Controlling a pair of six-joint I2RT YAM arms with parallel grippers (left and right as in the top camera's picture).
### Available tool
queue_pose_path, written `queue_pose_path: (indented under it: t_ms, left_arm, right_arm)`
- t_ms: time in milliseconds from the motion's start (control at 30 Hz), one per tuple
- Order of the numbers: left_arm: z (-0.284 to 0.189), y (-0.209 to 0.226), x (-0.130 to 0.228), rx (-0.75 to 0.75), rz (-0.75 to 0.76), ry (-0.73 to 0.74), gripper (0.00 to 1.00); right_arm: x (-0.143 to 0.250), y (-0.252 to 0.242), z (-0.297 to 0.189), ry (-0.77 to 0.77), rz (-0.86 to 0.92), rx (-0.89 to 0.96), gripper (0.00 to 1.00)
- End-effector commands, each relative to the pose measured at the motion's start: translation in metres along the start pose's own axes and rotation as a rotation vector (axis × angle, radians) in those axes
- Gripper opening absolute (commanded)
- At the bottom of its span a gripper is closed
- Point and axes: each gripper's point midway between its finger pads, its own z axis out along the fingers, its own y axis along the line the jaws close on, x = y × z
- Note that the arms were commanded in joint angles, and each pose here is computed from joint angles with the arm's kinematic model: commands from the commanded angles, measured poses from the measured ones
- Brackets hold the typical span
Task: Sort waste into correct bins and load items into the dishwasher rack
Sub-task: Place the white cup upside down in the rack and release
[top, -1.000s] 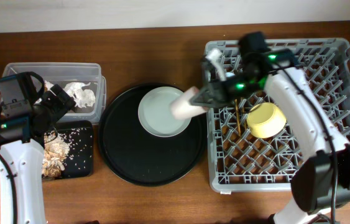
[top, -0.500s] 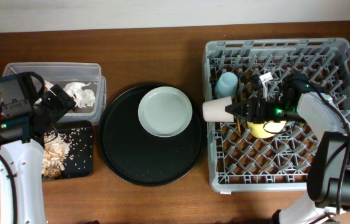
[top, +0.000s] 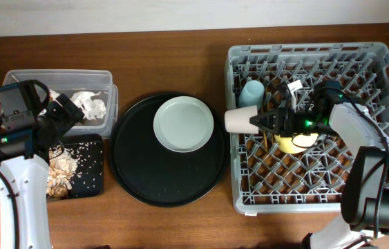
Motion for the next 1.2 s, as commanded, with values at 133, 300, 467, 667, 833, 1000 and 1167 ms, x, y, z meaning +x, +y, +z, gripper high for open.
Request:
queue_pose_path:
  t_ms: [133,300,467,667,833,1000,1167]
  left_arm:
    - [-0.006,-0.002,-0.005,0.012,0.002,-0.019,0.99]
    - [-0.006,-0.002,-0.005,0.012,0.002,-0.019,0.99]
    - [-0.006,-0.002,-0.005,0.012,0.002,-0.019,0.99]
    - [-0.006,-0.002,-0.005,0.012,0.002,-0.019,0.99]
    - [-0.006,-0.002,-0.005,0.012,0.002,-0.019,0.99]
    - [-0.006,-0.002,-0.005,0.012,0.002,-0.019,0.99]
    - [-0.006,-0.002,-0.005,0.012,0.002,-0.019,0.99]
  right_arm:
    - [0.012,-0.007,0.016,0.037,0.004,-0.011,0.04]
    - [0.019,-0.026,0.024,0.104,0.026,0.091,0.04]
    - [0.035,-0.049,0.009,0.167,0.091,0.240,0.15]
    - [0.038,-0.052,-0.006,0.154,0.152,0.273,0.21]
    - [0.033,-0.041,-0.015,0.149,0.166,0.292,0.24]
    - [0.020,-0.026,-0.031,0.185,0.104,0.427,0.38]
    - [-0.003,-0.011,-0.054,0.177,0.074,0.607,0.43]
